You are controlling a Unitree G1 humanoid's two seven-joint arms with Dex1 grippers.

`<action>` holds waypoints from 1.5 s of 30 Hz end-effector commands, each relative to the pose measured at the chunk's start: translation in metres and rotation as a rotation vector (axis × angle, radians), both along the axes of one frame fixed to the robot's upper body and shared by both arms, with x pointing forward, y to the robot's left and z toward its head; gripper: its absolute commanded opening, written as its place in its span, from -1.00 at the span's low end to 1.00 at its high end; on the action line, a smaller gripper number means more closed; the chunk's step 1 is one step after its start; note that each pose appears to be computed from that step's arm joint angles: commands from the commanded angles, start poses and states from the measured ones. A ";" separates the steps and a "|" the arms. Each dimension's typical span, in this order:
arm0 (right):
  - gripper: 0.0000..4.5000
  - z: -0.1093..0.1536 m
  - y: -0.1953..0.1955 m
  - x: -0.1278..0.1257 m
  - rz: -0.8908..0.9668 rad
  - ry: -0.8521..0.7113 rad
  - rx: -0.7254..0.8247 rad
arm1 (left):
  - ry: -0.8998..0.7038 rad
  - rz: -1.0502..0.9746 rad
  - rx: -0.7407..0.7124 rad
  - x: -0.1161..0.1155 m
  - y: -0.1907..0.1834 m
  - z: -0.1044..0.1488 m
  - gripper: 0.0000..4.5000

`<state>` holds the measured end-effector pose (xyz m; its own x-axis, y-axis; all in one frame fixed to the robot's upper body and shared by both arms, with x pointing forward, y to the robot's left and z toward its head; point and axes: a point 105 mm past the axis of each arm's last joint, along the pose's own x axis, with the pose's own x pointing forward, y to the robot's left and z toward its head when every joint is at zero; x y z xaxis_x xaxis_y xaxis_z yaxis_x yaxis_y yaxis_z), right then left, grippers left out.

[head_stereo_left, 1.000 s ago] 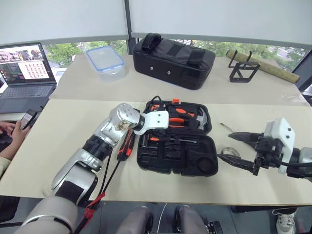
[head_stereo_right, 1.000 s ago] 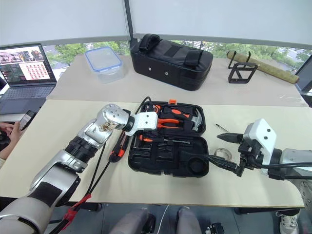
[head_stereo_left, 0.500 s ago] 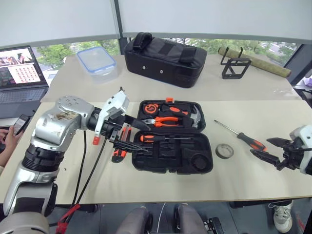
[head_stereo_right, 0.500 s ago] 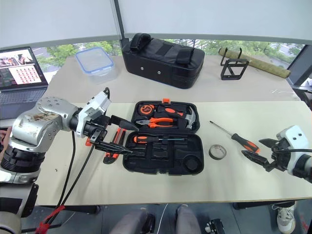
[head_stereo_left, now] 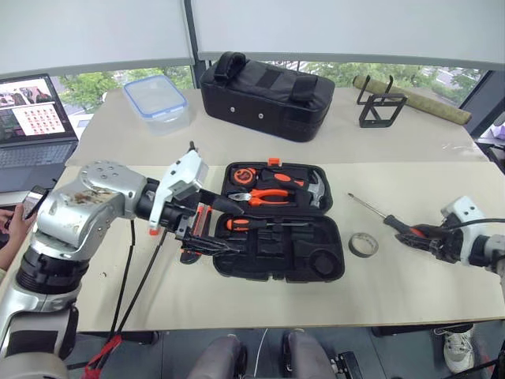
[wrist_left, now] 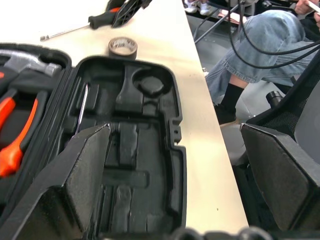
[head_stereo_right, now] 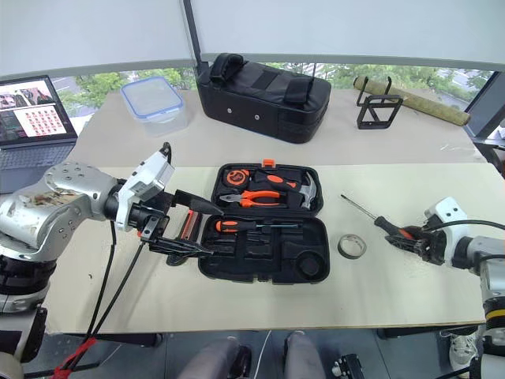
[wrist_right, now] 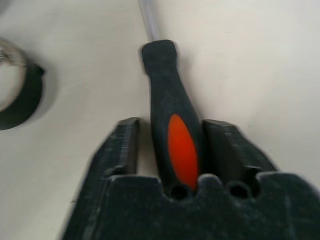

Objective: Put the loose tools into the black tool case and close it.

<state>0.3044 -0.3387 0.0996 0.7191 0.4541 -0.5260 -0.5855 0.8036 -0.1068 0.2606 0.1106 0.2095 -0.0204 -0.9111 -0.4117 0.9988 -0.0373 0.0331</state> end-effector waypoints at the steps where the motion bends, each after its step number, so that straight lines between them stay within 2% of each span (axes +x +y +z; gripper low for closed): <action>1: -0.54 0.038 0.017 0.000 0.129 -0.094 -0.005 | -0.057 -0.007 0.038 -0.001 0.007 0.003 1.00; 3: -0.54 0.056 0.042 -0.004 0.273 -0.134 -0.007 | -0.061 -0.010 0.060 -0.001 0.010 0.000 1.00; 6: -0.54 0.077 0.109 -0.022 0.600 -0.170 0.005 | -0.078 -0.028 0.107 -0.003 0.015 -0.007 1.00; 10: -0.54 0.079 0.159 -0.028 0.768 -0.184 -0.027 | -0.086 -0.041 0.123 -0.004 0.016 -0.011 1.00; 15: -0.54 0.059 0.183 -0.014 0.807 -0.178 -0.138 | -0.096 -0.054 0.130 -0.004 0.015 -0.011 1.00; 19: -0.54 0.046 0.181 0.002 0.765 -0.169 -0.211 | -0.105 -0.050 0.128 -0.004 0.015 -0.009 1.00; 27: -0.54 0.041 0.187 0.008 0.800 -0.193 -0.242 | -0.116 -0.038 0.126 -0.003 0.015 -0.010 1.00; 33: -0.54 0.047 0.196 0.011 0.806 -0.234 -0.232 | -0.128 -0.023 0.120 0.001 0.015 -0.009 1.00; 35: -0.09 0.051 0.196 0.011 0.803 -0.243 -0.227 | -0.131 -0.019 0.120 0.002 0.015 -0.009 1.00; 42: 0.96 0.078 0.203 0.007 0.798 -0.302 -0.180 | -0.141 -0.010 0.114 0.006 0.015 -0.007 1.00; 45: 0.99 0.083 0.207 0.007 0.777 -0.303 -0.146 | -0.146 -0.009 0.113 0.009 0.014 -0.007 1.00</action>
<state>0.3121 -0.1354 0.1646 0.3290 0.8018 -0.4989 -0.9125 0.1339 -0.3865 0.2673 0.1264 0.1954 0.0226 -0.8567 -0.5153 0.9901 -0.0522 0.1303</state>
